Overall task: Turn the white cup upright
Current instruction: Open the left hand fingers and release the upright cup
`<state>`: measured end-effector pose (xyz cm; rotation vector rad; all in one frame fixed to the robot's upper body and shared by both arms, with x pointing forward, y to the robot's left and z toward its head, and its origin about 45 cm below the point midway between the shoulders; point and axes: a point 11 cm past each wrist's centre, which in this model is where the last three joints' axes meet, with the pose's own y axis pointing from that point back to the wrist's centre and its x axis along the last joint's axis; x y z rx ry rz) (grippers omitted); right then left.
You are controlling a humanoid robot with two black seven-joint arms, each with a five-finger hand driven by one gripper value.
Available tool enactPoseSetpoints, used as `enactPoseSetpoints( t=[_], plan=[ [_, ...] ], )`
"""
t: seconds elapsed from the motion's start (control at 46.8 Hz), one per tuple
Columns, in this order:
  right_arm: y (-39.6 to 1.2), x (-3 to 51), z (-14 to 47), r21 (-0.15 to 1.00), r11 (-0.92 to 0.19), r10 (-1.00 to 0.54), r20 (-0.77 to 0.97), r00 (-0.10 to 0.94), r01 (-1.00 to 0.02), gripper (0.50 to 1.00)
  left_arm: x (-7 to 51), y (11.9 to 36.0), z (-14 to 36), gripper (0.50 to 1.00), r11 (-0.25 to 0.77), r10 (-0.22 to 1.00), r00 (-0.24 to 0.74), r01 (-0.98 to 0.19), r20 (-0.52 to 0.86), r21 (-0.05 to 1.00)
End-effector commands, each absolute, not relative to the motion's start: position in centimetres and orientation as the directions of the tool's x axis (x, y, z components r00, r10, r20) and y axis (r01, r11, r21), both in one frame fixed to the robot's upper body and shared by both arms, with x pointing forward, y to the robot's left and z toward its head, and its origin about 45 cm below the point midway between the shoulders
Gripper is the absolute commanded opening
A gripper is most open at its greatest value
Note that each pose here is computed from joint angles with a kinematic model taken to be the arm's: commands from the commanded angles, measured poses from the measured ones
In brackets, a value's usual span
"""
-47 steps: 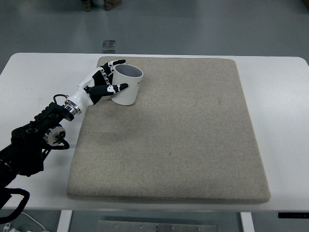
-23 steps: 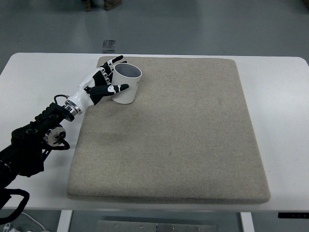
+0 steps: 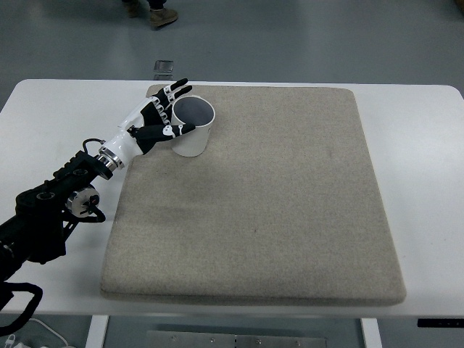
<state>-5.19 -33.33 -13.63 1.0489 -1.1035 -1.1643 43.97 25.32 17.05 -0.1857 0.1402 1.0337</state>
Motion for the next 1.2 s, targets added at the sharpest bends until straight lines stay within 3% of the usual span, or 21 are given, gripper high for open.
enactPoseSetpoints(
  t=[0.0,1.175],
  plan=[
    [-33.3,-5.2,-13.6,0.983,0.105,-0.993,0.097,0.062,0.15,0.93,44.0,25.4,17.1,0.994,0.497,0.839,0.504,-0.863,-0.203,-0.088],
    [-33.3,-5.2,-13.6,0.983,0.105,-0.993,0.097,0.061,0.149,0.93,42.0,29.2,15.3,0.994,0.487,0.855,0.483,-0.873,-0.186,-0.026]
  ],
)
